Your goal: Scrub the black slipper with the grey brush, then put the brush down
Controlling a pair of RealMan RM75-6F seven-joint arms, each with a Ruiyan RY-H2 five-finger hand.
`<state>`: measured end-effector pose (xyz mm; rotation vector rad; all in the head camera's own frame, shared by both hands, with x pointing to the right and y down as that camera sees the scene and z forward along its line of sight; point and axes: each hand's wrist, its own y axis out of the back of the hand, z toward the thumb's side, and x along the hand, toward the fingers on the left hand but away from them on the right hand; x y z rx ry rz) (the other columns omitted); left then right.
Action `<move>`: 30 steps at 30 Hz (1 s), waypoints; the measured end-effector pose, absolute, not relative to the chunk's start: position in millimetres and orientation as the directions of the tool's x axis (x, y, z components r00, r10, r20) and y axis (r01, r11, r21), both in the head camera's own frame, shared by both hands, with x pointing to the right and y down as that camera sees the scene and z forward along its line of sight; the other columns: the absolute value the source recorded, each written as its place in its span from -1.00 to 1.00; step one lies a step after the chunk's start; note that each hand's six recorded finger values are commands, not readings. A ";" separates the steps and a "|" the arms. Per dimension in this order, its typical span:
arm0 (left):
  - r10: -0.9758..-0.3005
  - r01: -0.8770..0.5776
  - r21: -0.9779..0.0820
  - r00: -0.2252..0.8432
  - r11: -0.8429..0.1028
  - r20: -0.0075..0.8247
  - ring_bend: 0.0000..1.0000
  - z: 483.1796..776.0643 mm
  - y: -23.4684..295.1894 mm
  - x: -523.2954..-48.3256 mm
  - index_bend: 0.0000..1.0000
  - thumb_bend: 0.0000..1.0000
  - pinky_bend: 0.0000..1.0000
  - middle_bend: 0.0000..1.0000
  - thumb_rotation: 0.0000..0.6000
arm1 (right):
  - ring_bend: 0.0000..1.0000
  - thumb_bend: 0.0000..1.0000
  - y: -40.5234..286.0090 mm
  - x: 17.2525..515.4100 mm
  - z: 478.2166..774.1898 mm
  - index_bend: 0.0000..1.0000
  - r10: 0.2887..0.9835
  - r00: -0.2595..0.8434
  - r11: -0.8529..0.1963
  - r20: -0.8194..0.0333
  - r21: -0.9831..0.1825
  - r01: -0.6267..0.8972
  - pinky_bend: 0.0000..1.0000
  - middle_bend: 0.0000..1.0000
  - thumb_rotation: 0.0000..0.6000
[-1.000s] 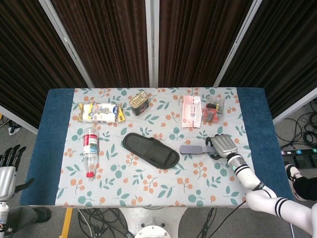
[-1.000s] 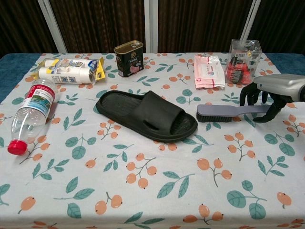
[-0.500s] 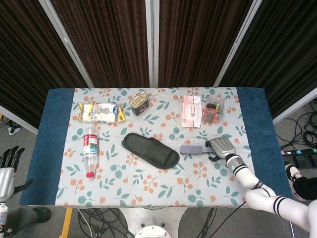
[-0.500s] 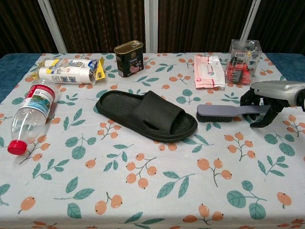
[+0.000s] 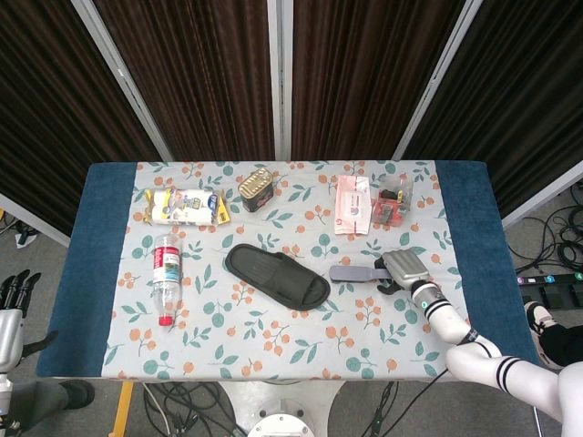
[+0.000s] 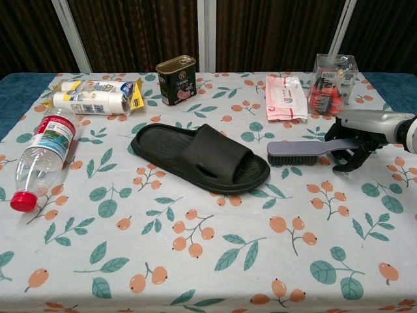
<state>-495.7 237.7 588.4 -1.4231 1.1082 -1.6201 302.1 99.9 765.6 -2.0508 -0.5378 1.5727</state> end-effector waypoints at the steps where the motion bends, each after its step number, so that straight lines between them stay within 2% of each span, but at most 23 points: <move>1: -0.909 -0.033 -0.921 -0.150 -0.388 0.388 -0.80 588.6 237.4 -495.4 -0.68 -0.66 -0.67 -0.66 1.00 | 0.69 -0.65 98.2 300.7 764.9 0.83 0.587 0.259 -0.795 -0.767 -0.607 0.007 0.99 0.66 1.00; 4: -0.908 -0.037 -0.920 -0.149 -0.390 0.391 -0.80 589.7 235.3 -493.8 -0.68 -0.69 -0.67 -0.66 1.00 | 0.83 -0.65 93.6 298.2 764.3 1.00 0.590 0.264 -0.789 -0.763 -0.614 -0.009 1.00 0.77 1.00; 10: -0.924 -0.029 -0.929 -0.096 -0.369 0.370 -0.80 585.4 225.5 -485.6 -0.66 -0.71 -0.67 -0.66 1.00 | 0.99 -0.57 88.9 297.3 757.0 1.00 0.620 0.272 -0.766 -0.736 -0.642 0.009 1.00 0.92 1.00; 13: -0.934 -0.026 -0.935 -0.037 -0.354 0.355 -0.80 581.5 215.7 -477.2 -0.66 -0.64 -0.67 -0.66 1.00 | 1.00 -0.52 87.7 298.9 748.2 1.00 0.622 0.284 -0.767 -0.730 -0.642 0.030 1.00 0.95 1.00; 18: -0.934 -0.051 -0.937 0.117 -0.344 0.337 -0.80 577.1 186.3 -448.9 -0.66 -0.33 -0.68 -0.66 1.00 | 1.00 -0.38 78.3 300.5 719.1 1.00 0.653 0.317 -0.734 -0.688 -0.678 0.042 1.00 0.97 1.00; 23: -0.901 -0.078 -0.928 0.283 -0.363 0.329 -0.80 580.7 149.2 -408.1 -0.66 -0.11 -0.68 -0.66 1.00 | 1.00 -0.26 66.2 297.9 680.7 1.00 0.683 0.357 -0.688 -0.637 -0.725 0.021 1.00 0.97 1.00; 27: -0.859 -0.090 -0.921 0.402 -0.380 0.315 -0.80 587.4 122.7 -369.9 -0.66 -0.11 -0.68 -0.66 1.00 | 1.00 -0.25 59.8 293.9 655.2 1.00 0.702 0.377 -0.649 -0.604 -0.761 -0.012 1.00 0.97 1.00; 30: -0.817 -0.107 -0.899 0.473 -0.425 0.330 -0.80 599.2 108.4 -341.4 -0.66 -0.21 -0.68 -0.66 1.00 | 1.00 -0.25 57.8 287.8 642.6 1.00 0.709 0.389 -0.628 -0.588 -0.778 -0.031 1.00 0.98 1.00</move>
